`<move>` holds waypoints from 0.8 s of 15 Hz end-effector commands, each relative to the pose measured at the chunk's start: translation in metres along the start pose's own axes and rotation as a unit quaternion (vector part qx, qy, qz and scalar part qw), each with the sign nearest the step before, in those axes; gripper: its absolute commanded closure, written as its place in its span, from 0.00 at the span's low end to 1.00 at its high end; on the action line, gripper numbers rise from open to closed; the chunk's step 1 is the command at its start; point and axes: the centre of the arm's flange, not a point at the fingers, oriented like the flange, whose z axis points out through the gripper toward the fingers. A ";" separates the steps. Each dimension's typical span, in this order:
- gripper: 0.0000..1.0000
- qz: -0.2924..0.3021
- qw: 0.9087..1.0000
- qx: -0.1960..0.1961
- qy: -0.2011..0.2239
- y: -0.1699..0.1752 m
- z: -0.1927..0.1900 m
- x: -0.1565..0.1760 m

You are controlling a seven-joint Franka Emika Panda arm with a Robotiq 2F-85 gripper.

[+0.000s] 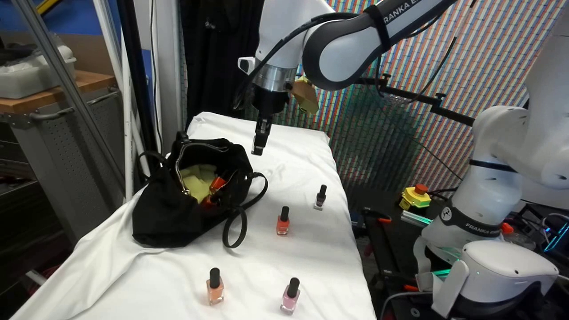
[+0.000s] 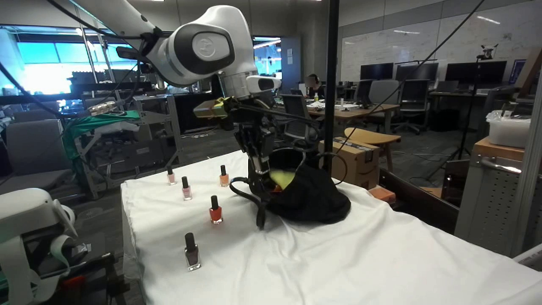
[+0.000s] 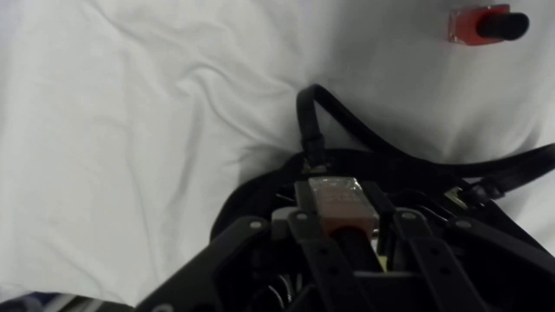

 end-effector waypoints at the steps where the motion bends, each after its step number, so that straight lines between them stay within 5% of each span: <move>1: 0.84 -0.030 0.999 -0.016 0.021 -0.035 -0.007 0.042; 6: 0.84 -0.054 0.998 -0.033 0.029 -0.064 0.011 0.084; 12: 0.84 -0.037 0.997 -0.054 0.035 -0.053 0.042 0.129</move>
